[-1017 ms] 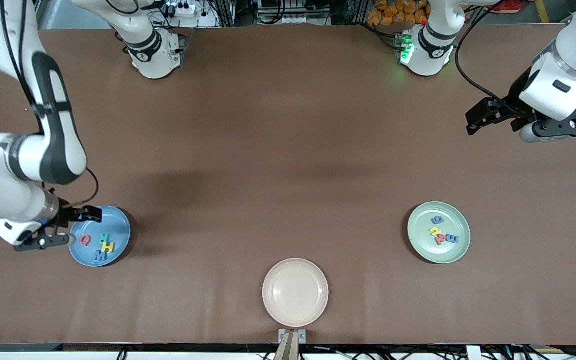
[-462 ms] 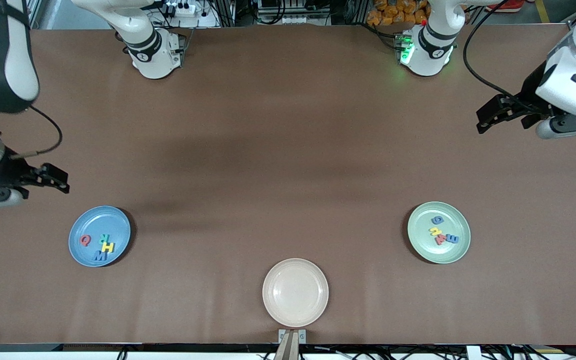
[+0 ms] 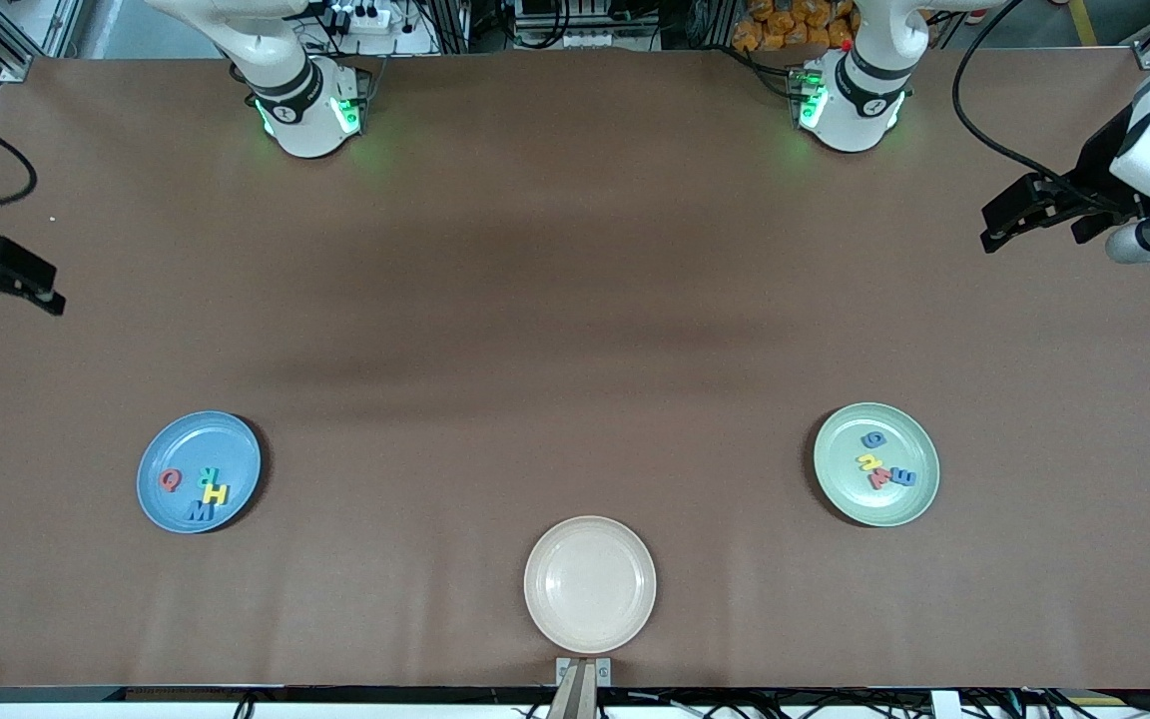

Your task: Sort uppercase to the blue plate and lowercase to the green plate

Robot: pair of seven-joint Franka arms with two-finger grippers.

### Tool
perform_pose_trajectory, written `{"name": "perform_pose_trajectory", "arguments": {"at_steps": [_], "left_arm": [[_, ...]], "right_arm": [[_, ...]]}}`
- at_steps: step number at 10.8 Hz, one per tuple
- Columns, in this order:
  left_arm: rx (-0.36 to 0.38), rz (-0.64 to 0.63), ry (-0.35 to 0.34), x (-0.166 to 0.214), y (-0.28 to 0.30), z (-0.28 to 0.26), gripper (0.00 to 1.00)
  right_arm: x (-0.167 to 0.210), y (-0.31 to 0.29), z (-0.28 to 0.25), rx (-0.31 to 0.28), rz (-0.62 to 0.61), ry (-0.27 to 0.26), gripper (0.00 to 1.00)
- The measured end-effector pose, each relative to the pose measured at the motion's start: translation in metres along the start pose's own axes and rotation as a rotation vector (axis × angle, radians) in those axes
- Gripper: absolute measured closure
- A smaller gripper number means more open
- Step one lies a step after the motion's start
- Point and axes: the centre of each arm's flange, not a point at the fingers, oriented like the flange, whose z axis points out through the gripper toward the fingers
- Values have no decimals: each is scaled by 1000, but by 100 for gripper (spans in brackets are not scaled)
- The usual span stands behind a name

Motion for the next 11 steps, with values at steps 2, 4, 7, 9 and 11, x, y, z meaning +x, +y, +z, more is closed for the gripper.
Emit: {"name": "perform_pose_trajectory", "arguments": {"at_steps": [2,4,7,9,11], "left_arm": [[0,0,1,-1,0,-3,0],[0,-2,1,-1,-1,-3,0],[0,-3,1,-1,-2,-3,0],[0,-3,1,-1,-2,-3,0],[0,-4,1,0,-2,-3,0]], "right_arm": [[-11,-11,-26,4,37,-24,0],[-12,-18,-28,5,46,-36,0],[-11,-20,-25,6,46,-44,0],[-10,-22,-23,5,42,-50,0],[-10,-22,-23,3,42,-51,0]]}}
